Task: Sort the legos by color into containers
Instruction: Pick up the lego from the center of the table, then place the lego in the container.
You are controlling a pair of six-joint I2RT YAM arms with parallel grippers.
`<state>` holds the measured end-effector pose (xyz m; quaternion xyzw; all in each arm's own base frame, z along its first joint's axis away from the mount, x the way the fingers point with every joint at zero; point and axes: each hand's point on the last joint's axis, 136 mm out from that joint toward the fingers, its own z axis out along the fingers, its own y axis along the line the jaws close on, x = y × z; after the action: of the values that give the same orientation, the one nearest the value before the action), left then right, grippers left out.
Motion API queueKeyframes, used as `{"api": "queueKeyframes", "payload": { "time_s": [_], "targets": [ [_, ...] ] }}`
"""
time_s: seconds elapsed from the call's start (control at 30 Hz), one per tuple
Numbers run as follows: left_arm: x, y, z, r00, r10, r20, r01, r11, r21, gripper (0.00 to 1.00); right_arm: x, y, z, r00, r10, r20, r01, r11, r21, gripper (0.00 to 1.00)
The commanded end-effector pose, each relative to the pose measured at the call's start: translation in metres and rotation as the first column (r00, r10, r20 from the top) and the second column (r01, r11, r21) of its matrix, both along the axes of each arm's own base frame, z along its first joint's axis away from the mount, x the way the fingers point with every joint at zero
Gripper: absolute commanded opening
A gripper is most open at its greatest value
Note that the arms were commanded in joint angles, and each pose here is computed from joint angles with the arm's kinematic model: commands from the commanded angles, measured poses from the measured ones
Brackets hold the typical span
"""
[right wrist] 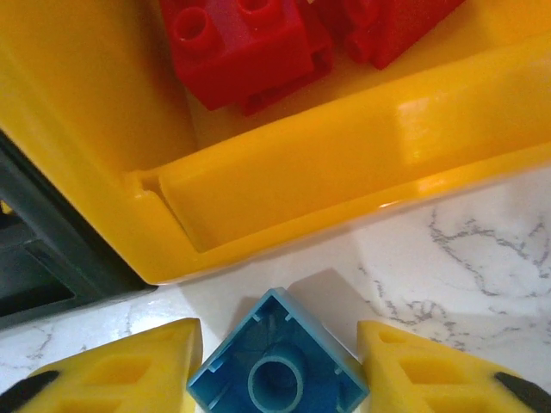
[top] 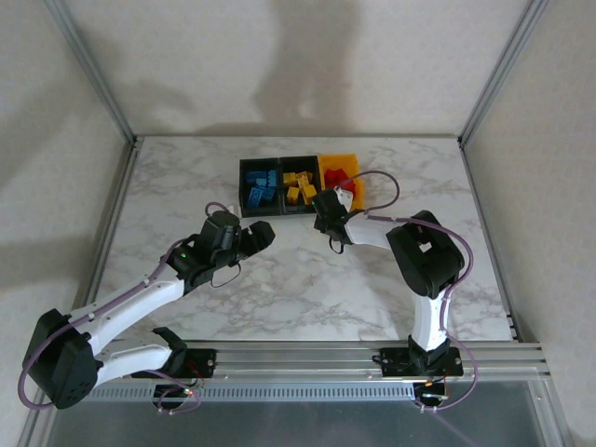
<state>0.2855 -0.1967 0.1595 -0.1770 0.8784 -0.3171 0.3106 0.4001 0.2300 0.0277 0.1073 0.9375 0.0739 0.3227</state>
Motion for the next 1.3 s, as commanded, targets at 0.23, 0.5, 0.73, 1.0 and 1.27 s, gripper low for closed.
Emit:
{"api": "queueKeyframes", "payload": {
  "time_s": [0.23, 0.5, 0.73, 1.0, 1.27],
  "targets": [
    [0.000, 0.012, 0.003, 0.998, 0.053, 0.018, -0.053, 0.998, 0.021, 0.77, -0.031, -0.007, 0.023, 0.998, 0.056, 0.002, -0.056, 0.998, -0.008, 0.40],
    [0.005, 0.050, -0.004, 0.979, 0.206, -0.001, -0.206, 0.978, 0.036, 0.77, -0.051, 0.040, 0.080, 0.973, 0.219, 0.069, -0.220, 0.975, 0.013, 0.40],
    [-0.006, 0.089, -0.008, 0.943, 0.332, -0.012, -0.331, 0.943, 0.034, 0.78, -0.042, 0.102, 0.114, 0.936, 0.330, 0.117, -0.340, 0.937, 0.074, 0.40],
    [-0.016, 0.102, -0.006, 0.940, 0.340, -0.010, -0.340, 0.940, 0.027, 0.78, -0.010, 0.164, 0.119, 0.905, 0.406, 0.130, -0.419, 0.902, 0.102, 0.40],
    [-0.023, 0.108, -0.001, 0.939, 0.344, -0.001, -0.344, 0.939, 0.021, 0.78, 0.033, 0.202, 0.106, 0.899, 0.411, 0.150, -0.428, 0.897, 0.111, 0.41]
  ]
}}
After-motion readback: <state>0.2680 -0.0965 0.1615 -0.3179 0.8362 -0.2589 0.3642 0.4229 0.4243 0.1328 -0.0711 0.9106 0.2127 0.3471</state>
